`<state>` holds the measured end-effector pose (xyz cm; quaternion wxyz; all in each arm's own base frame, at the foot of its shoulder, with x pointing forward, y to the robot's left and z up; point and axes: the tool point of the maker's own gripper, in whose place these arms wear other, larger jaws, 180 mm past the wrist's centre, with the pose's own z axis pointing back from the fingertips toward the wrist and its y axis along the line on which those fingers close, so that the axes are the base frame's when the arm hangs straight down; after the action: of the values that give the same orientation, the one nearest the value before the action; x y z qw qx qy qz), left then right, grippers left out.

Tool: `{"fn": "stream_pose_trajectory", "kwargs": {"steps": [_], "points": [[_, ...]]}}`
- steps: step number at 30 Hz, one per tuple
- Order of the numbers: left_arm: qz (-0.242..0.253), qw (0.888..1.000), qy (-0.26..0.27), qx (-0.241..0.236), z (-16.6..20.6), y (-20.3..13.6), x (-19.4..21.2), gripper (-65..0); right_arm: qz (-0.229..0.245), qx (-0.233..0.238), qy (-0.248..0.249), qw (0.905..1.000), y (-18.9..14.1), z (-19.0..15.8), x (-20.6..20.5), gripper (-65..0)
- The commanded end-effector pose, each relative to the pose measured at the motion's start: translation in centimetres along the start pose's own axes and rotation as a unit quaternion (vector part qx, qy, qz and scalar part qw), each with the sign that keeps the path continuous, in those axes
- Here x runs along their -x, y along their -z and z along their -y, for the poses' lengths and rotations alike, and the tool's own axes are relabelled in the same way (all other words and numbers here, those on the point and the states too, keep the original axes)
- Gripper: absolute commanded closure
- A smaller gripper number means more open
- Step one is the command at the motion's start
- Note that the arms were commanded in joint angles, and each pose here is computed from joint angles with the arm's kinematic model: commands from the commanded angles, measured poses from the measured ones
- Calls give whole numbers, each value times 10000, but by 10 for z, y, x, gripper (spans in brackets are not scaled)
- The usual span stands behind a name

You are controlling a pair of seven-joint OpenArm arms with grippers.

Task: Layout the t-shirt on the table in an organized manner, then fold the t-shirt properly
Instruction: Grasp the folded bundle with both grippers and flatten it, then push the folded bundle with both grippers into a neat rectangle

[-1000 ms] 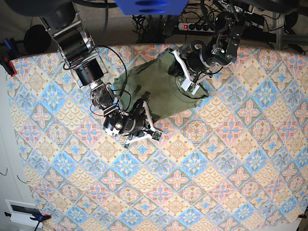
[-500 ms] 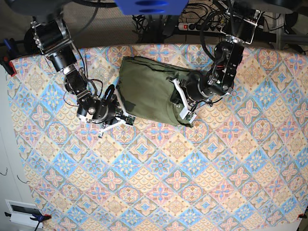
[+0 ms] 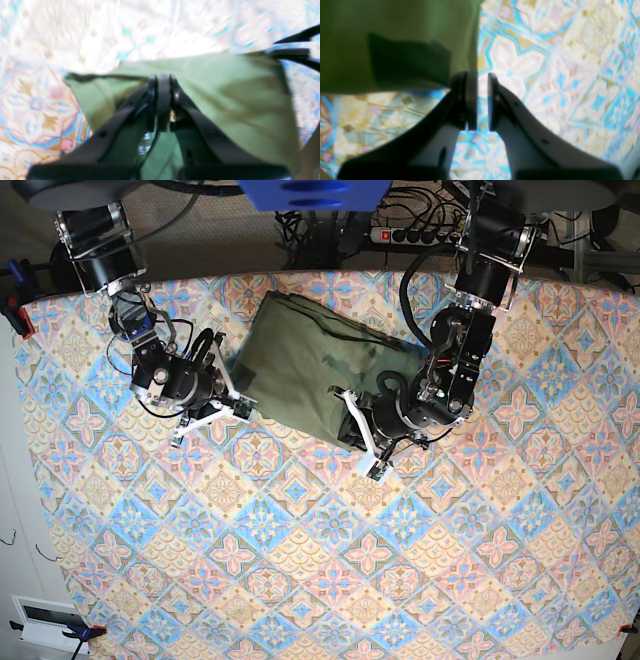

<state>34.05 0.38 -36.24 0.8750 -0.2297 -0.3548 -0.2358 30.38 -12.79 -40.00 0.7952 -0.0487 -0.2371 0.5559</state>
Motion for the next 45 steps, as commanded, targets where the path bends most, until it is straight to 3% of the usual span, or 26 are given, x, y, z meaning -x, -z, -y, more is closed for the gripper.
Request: {"fn": "stream_pose_trajectory", "kwargs": {"steps": [1,9,17,21,26,31,36,39,45], "points": [[262,9996,32,117,7,-7,-13,0,156,255,44,9995,-9,21,-6,-66],[82,9999,-65,99,22,-59,48,0,19,513,558,9971,-13,47,17,-42],[-207,9989,-421,-48,24,-78,90,0,389,284,930,9945,11,48,-24,-42],[-423,9967,-698,-38,22,-68,110,0,615,106,1021,9928,24,46,-45,-42],[-661,9925,-1026,-83,11,-48,126,0,510,-186,1005,9935,40,28,-39,-42],[-532,9919,-1139,-195,-10,-30,116,0,495,-214,818,9952,38,20,-42,-42],[-489,9910,-1220,-266,-26,-15,102,-1,326,-237,711,9967,29,1,-16,-42],[-532,9917,-1118,-348,-37,-5,93,-1,294,-223,636,9973,24,-4,-8,-42],[-376,9984,-366,-211,-21,23,63,-2,277,-214,802,9962,10,-24,11,-42]]}}
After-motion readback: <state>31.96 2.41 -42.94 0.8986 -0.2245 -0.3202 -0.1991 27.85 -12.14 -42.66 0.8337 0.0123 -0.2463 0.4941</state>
